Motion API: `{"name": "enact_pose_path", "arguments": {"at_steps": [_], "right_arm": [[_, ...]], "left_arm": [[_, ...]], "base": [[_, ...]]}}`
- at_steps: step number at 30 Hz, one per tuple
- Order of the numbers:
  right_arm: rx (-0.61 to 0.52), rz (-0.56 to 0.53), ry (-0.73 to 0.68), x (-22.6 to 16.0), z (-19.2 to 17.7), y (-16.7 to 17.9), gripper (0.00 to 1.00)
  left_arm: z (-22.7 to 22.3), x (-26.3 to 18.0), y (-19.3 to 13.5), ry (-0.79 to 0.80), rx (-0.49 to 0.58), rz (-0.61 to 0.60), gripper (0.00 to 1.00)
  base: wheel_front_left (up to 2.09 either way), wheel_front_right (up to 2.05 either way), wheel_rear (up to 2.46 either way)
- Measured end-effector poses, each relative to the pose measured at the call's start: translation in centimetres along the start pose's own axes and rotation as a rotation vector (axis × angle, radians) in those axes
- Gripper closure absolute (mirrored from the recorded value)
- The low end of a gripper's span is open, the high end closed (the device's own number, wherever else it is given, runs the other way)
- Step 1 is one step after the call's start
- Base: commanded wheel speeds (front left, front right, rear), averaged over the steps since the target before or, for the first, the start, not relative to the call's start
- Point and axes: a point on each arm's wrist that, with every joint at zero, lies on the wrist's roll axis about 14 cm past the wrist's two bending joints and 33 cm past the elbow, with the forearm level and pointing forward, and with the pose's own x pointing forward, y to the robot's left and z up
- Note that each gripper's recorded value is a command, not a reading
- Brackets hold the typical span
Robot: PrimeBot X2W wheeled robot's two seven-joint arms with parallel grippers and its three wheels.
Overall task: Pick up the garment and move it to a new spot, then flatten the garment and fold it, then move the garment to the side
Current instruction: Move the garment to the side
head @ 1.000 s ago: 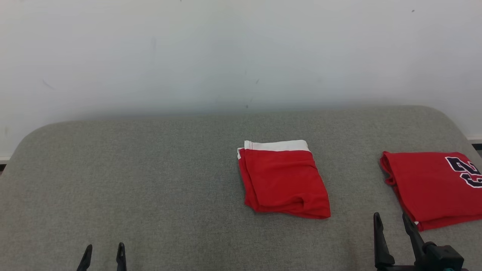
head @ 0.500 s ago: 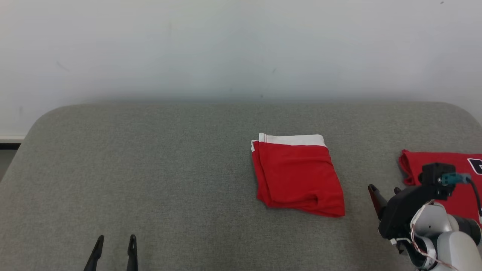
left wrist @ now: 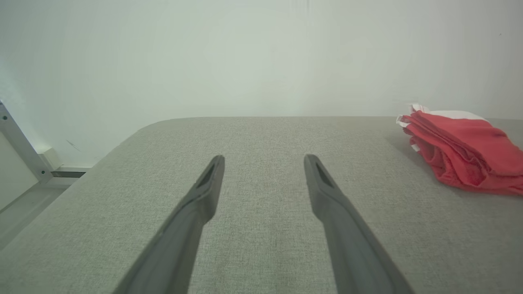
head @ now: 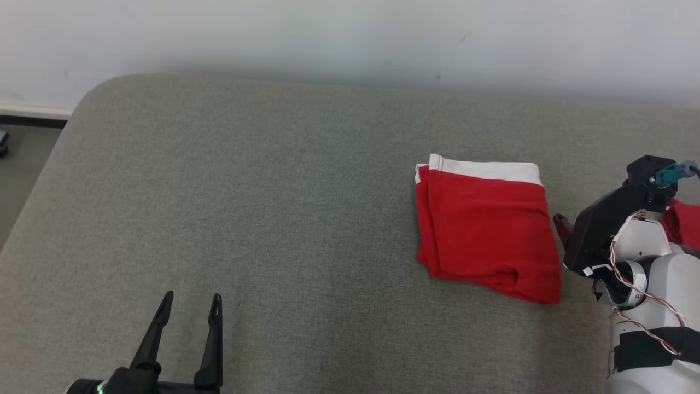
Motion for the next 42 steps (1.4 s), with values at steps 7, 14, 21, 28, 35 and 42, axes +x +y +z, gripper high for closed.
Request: {"name": "enact_pose_path", "arguments": {"at_steps": [7, 14, 21, 28, 35, 42], "right_arm": [[-0.033, 0.002, 0.159, 4.6, -3.5, 1.3, 0.0], [-0.053, 0.058, 0.265, 7.8, -6.3, 3.4, 0.06], [-0.091, 0.107, 0.261, 8.0, -6.7, 5.0, 1.0], [-0.244, 0.074, 0.179, 6.5, -5.3, 3.8, 1.0], [-0.401, 0.021, 0.043, 2.8, -1.7, 1.0, 1.0], [-0.452, -0.078, 0.018, -1.2, -1.0, -4.4, 1.0]], "left_arm": [[-1.2, 0.6, 1.1, 0.042, 0.012, 0.036, 0.0], [-2.5, 1.3, 1.6, 0.081, 0.017, 0.054, 0.0], [-2.3, 2.3, 1.1, 0.07, 0.014, 0.035, 0.0], [-1.3, 3.0, 0.2, 0.029, 0.005, 0.008, 0.0], [-0.5, 3.0, -1.7, 0.001, -0.006, -0.05, 0.0], [1.2, 3.9, -4.3, -0.057, -0.014, -0.138, 0.0]], "base": [[0.0, 0.0, 0.0], [0.0, 0.0, 0.0], [0.0, 0.0, 0.0], [0.0, 0.0, 0.0], [0.0, 0.0, 0.0], [0.0, 0.0, 0.0]]}}
